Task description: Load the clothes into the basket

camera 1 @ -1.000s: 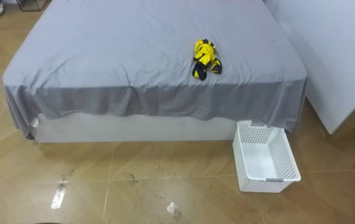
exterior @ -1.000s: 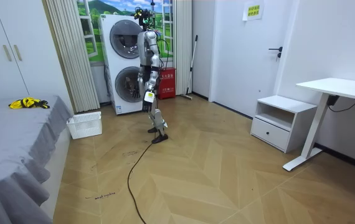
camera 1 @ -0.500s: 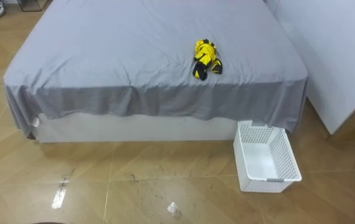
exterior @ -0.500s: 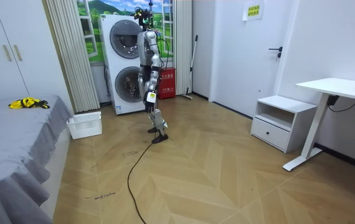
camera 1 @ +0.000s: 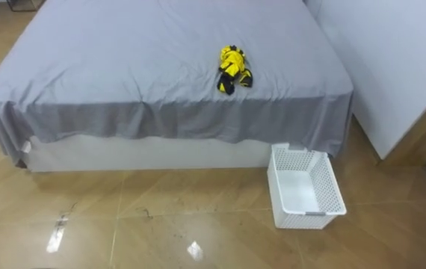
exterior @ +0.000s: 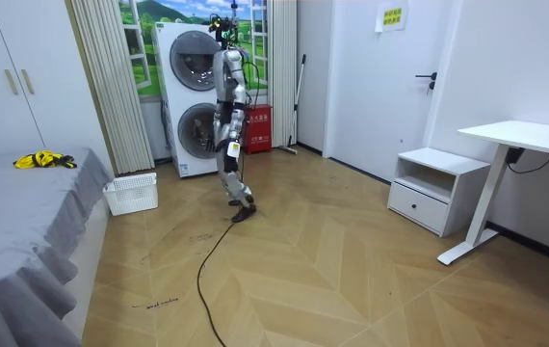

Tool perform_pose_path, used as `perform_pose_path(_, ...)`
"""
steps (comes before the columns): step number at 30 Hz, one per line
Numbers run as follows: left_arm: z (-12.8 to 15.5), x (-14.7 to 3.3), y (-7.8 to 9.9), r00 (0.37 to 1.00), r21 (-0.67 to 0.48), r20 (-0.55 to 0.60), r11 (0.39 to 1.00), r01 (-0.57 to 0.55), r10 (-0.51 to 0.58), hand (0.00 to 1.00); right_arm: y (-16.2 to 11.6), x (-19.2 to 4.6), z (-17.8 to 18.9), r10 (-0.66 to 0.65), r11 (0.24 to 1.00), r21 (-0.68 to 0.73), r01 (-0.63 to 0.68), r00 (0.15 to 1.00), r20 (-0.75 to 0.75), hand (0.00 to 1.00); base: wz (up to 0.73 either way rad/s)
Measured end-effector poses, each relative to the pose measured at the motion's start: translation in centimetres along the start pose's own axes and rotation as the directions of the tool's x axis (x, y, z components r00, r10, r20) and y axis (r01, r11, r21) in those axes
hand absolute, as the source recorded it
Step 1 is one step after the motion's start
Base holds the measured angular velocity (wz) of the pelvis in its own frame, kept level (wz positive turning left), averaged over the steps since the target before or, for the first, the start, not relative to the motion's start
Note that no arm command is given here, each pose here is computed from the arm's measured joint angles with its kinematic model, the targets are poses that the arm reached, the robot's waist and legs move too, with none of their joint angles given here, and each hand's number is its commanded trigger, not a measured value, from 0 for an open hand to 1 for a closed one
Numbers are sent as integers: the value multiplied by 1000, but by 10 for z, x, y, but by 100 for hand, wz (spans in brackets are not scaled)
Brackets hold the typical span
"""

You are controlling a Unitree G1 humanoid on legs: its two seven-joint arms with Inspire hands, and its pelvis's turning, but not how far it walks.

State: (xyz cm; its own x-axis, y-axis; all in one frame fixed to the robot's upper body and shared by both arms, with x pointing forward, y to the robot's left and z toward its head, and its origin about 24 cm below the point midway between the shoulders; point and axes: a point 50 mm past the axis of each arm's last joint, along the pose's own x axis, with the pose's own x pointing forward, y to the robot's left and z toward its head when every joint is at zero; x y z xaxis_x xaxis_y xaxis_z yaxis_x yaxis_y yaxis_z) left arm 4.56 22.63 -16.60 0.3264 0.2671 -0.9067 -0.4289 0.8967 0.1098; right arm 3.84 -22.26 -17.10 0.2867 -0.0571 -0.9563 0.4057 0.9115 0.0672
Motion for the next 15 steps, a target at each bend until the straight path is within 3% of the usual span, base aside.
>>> perform_pose_path(2, 6, 1, -8, 999, -43, 30, 998, 35, -34, 0, -7, -1, 4, -32, 999, 15, 32, 999, 6, 0, -1)
perform_pose_path(7, 0, -2, 1, 999, -100, 41, 995, 7, -3, 0, -7, -2, 0, -30, 999, 12, 30, 999, -12, 0, -40)
perform_pose_path(10, 8, -1, -1, 997, -98, 78, 995, 31, -24, 0, -11, -2, 8, -41, 998, 44, 40, 999, 29, 0, -2)
perform_pose_path(15, 5, -2, -1, 997, -47, 65, 998, 36, -33, 0, 6, 0, 26, 15, 999, 44, -21, 991, 134, 0, -6)
